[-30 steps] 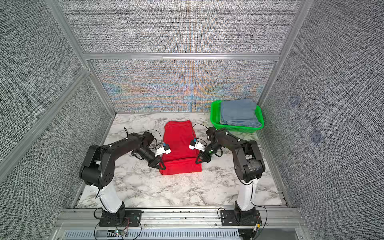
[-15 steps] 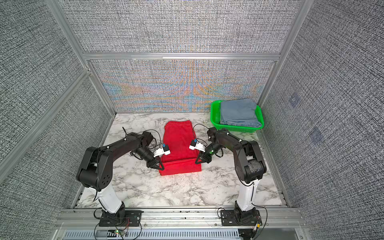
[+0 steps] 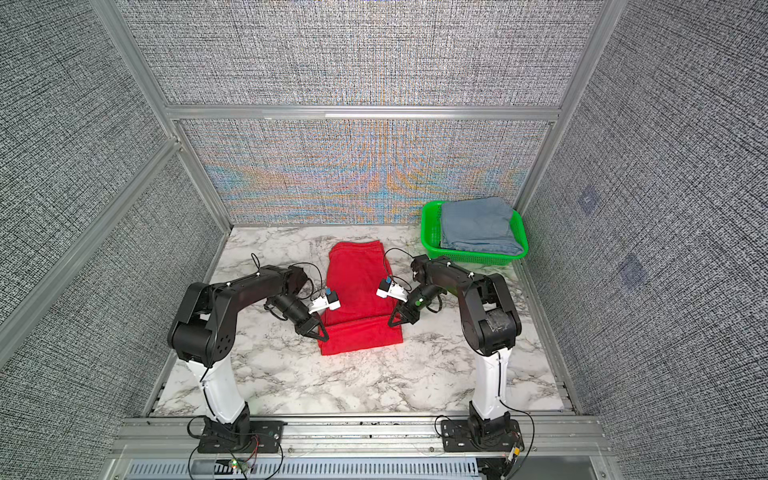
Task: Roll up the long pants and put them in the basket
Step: Roll the long pant at the center of the board.
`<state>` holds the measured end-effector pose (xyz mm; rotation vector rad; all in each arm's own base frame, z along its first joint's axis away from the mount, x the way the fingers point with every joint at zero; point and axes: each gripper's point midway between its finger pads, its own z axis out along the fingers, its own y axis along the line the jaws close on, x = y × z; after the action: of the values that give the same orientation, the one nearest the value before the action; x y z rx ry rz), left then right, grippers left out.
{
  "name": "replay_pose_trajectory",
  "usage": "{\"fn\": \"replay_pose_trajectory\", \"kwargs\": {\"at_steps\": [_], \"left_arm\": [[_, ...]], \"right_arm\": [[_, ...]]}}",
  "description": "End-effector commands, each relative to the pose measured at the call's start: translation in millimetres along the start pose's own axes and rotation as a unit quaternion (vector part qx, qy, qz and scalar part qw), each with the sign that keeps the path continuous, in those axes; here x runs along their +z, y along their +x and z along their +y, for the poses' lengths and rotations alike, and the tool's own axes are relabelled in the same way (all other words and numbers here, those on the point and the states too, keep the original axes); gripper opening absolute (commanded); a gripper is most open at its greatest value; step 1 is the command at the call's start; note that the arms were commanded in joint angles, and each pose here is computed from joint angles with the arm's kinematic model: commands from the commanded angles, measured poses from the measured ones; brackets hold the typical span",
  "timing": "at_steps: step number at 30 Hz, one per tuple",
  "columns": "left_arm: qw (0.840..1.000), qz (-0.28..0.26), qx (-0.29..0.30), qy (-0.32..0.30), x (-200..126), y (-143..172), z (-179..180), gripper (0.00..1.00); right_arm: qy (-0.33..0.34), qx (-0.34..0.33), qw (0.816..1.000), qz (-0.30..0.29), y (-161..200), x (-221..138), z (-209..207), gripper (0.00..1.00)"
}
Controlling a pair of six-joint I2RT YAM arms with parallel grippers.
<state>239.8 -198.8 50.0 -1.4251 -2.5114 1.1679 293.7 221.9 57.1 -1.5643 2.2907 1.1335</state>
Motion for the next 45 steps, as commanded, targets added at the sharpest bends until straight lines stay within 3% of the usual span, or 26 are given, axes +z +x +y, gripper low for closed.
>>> {"fn": "replay_pose_trajectory", "kwargs": {"at_steps": [1,11,17,18,20,22,26,37,45], "left_arm": [[0.996,0.069,-0.049,-0.042,-7,31,17,0.02],[0.989,0.097,-0.074,-0.084,-11,37,38,0.02],[0.986,0.115,-0.091,-0.079,-10,43,37,0.02],[0.985,0.116,-0.095,-0.082,-12,42,38,0.04],[0.984,0.120,-0.099,-0.087,-13,43,39,0.19],[0.983,0.124,-0.101,-0.093,-13,45,41,0.33],[0.981,0.118,-0.102,-0.112,-18,43,42,0.47],[0.986,0.035,-0.050,-0.154,-59,4,15,0.47],[0.985,-0.026,-0.010,-0.169,-86,-28,-5,0.47]], "right_arm": [[0.040,0.025,0.998,0.049,21,-4,-18,0.00],[0.059,0.044,0.994,0.077,37,1,-27,0.00],[0.093,0.062,0.989,0.094,46,3,-41,0.00],[0.100,0.066,0.988,0.097,48,3,-45,0.00],[0.109,0.070,0.987,0.098,48,3,-49,0.00],[0.112,0.073,0.986,0.100,48,3,-52,0.09],[0.128,0.073,0.984,0.103,47,1,-56,0.32],[0.149,0.039,0.987,0.055,15,-21,-48,0.54],[0.188,0.004,0.982,0.010,-15,-48,-40,0.58]]}}
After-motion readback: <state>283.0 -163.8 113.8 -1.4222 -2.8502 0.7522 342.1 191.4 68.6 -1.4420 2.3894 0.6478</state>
